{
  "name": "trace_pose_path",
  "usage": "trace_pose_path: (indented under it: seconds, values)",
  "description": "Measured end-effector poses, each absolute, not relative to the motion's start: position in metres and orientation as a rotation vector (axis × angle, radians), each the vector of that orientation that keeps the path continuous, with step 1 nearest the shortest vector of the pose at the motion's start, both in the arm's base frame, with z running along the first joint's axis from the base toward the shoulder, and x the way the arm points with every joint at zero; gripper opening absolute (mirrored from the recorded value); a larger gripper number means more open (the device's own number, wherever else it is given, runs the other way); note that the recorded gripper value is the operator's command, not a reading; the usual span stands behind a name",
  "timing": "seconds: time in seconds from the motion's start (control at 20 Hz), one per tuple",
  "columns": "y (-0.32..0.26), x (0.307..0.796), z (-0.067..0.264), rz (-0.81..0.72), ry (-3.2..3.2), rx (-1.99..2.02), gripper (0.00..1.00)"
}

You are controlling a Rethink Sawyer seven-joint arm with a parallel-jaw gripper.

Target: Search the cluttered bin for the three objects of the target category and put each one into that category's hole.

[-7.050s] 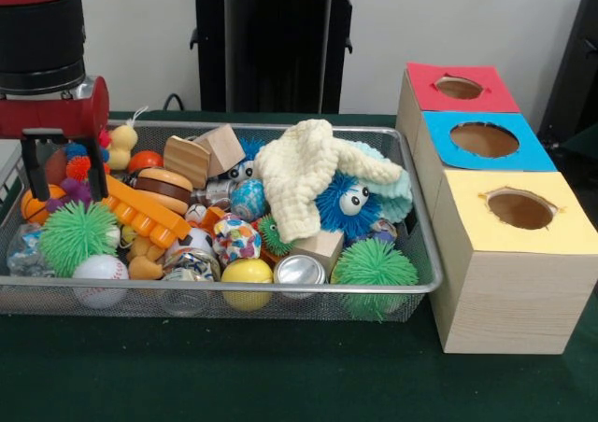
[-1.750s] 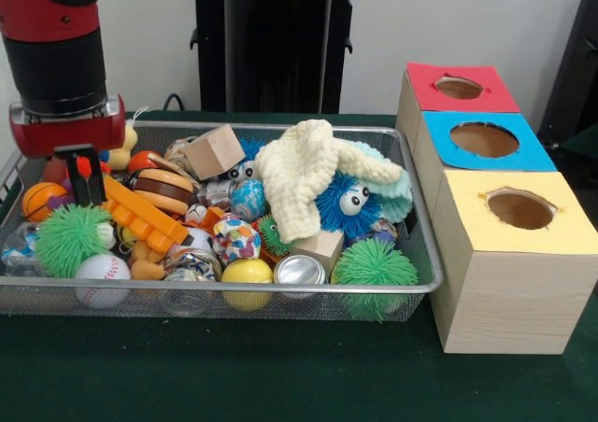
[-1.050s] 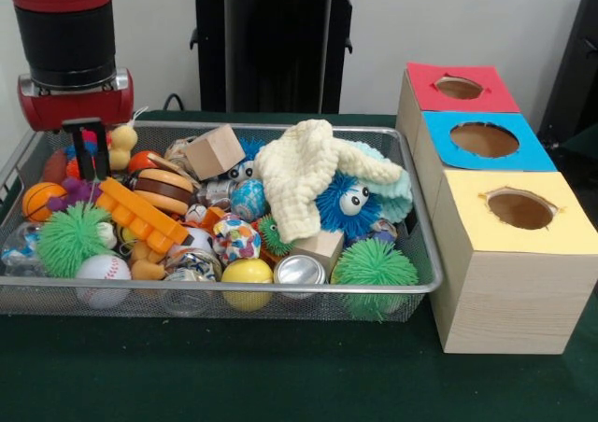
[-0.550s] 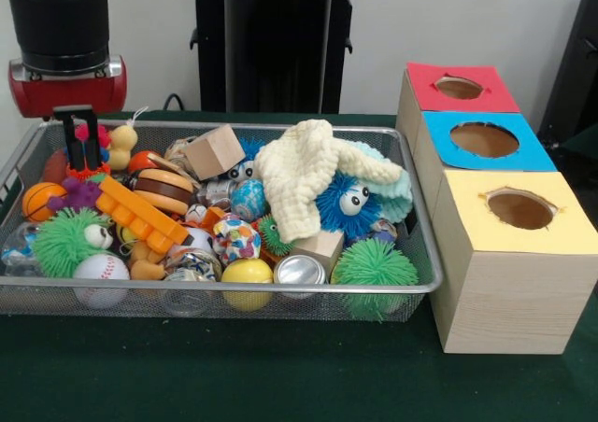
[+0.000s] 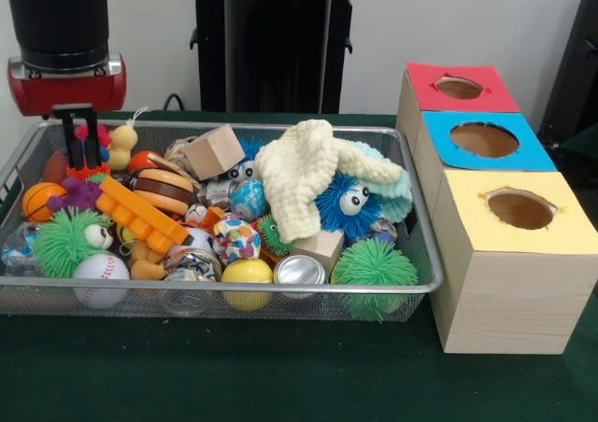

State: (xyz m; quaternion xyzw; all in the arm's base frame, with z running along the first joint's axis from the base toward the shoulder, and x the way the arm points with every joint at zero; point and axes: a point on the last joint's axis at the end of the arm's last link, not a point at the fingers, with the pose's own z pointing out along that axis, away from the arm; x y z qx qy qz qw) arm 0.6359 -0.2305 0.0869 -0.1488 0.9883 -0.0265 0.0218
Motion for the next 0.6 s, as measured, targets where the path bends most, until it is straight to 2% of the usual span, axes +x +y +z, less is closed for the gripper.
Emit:
trace_pose_path:
  seconds: [0.6]
  values:
    - [-0.222,0.634,0.055,-0.005,3.087,-0.452,0.00]
